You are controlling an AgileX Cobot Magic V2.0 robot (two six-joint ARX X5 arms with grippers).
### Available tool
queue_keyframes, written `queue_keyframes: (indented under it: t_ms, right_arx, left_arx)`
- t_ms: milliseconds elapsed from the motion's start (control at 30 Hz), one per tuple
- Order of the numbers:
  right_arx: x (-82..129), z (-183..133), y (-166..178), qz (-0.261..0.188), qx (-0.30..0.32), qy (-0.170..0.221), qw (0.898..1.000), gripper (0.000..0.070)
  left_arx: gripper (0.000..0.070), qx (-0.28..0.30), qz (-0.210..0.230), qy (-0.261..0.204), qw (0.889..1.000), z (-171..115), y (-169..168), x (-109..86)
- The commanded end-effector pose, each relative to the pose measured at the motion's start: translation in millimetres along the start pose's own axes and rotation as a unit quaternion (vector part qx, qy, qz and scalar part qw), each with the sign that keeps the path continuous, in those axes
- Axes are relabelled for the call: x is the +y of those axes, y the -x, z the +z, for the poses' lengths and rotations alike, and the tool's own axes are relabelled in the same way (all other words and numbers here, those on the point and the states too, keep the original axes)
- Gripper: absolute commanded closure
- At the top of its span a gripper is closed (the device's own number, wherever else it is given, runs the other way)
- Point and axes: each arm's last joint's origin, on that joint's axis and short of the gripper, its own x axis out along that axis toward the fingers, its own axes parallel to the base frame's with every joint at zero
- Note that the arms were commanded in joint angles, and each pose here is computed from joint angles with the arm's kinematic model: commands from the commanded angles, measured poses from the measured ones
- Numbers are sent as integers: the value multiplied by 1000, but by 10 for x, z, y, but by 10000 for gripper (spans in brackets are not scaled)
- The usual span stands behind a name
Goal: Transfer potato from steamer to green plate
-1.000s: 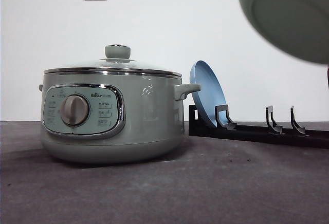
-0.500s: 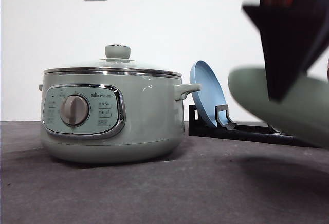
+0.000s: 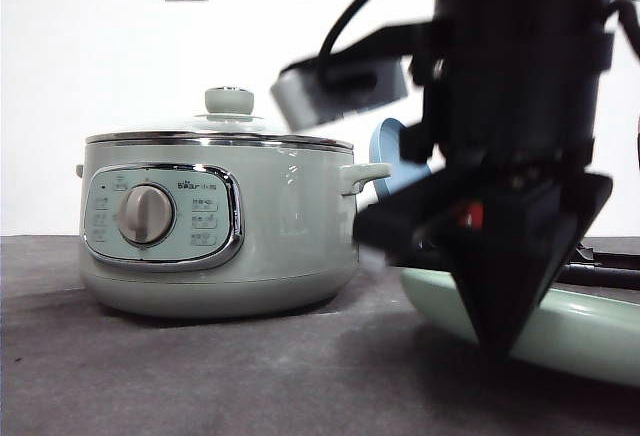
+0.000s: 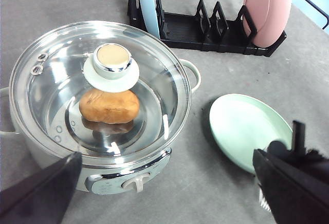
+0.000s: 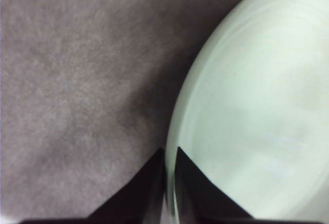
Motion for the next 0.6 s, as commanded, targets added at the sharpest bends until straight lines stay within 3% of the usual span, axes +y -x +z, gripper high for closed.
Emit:
queue_keyframes:
  t_ms: [0,167,233,433,500,567]
  right_arx:
    - [82,11,-58,2,7,-3,1000,700]
    - [118,8,-91,-8,9,-5,1000,700]
    - [114,10,-88,-14,6,-7,1000,669]
    - [65,10,-10,-11,3,-11,1000,272]
    - [35,15,63,-5,-3,-12,1000,210]
    - [-16,24,168,7,-13,-10,1000,197]
  left_arx:
    - [0,-8,-5,-9,1000,50,18,-16]
    - [0,-8,-5,-9,1000,50,18,-16]
    - [0,-8,-5,-9,1000,50,18,-16]
    - [0,-8,-5,-9,1000,50,18,-16]
    - [0,-8,-5,-9,1000,50,18,-16]
    - [0,-8,-5,-9,1000,50,18,-16]
